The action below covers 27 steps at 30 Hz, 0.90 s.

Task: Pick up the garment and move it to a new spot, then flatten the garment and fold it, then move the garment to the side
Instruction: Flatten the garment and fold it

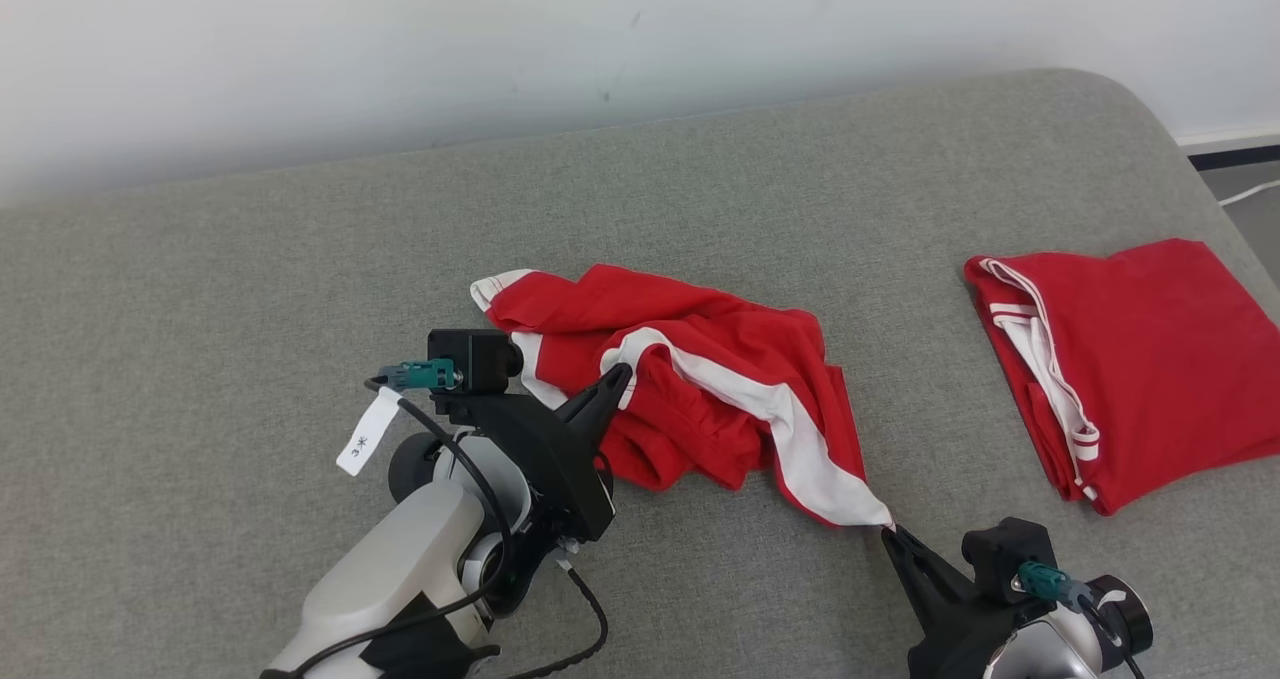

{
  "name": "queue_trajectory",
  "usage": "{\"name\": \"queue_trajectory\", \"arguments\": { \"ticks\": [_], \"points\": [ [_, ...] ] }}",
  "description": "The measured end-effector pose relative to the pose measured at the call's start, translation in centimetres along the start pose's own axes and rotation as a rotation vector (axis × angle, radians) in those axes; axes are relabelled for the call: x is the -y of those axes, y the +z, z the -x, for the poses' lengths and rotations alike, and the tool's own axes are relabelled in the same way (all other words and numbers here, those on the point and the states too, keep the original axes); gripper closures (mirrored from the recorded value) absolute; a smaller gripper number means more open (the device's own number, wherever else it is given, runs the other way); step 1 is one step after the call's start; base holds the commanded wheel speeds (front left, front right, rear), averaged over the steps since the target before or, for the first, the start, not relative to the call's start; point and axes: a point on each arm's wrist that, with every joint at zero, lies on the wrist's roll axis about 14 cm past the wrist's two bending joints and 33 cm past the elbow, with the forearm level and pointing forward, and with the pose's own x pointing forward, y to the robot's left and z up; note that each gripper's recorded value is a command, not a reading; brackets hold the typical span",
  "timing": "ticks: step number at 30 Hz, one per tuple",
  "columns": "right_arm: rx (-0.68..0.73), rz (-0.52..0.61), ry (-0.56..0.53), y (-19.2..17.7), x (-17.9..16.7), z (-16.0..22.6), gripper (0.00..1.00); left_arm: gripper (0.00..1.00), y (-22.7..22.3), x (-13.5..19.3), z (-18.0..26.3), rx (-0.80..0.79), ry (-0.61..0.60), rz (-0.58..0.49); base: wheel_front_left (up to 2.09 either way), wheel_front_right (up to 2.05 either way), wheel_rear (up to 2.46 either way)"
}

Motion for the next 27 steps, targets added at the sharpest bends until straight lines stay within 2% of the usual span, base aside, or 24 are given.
{"name": "queue_trajectory", "arguments": {
  "ticks": [4,5,6,7,8,9,27],
  "points": [
    [0.0,0.002,0.005,0.0,-0.2,-0.1,1.0,1.0,-0.4,-0.6,0.3,-0.011,0.02,-0.004,0.0,0.0,0.0],
    [-0.002,0.002,0.006,0.0,-0.2,-0.1,0.8,1.0,-0.5,-0.8,0.3,-0.016,0.025,-0.005,0.0,0.0,0.0],
    [-0.004,0.003,0.007,-0.1,-0.2,-0.1,0.51,0.94,-0.7,-1.0,0.4,-0.027,0.034,-0.006,0.0,0.0,0.0],
    [-0.005,0.002,0.007,-0.1,-0.2,-0.1,0.0,0.58,-0.9,-1.1,0.4,-0.035,0.036,-0.007,0.0,0.0,0.0],
    [-0.006,0.002,0.007,-0.1,-0.2,-0.1,0.0,0.05,-1.1,-1.2,0.5,-0.039,0.041,-0.007,0.0,0.0,0.0],
    [-0.006,0.002,0.007,-0.2,-0.2,-0.1,0.0,0.0,-1.3,-1.4,0.5,-0.05,0.051,-0.007,0.0,0.0,0.0],
    [-0.025,-0.001,0.005,-0.8,-0.2,-0.2,0.0,0.0,-2.9,-2.3,0.3,-0.111,0.076,0.032,0.0,0.0,0.0]
  ]
}}
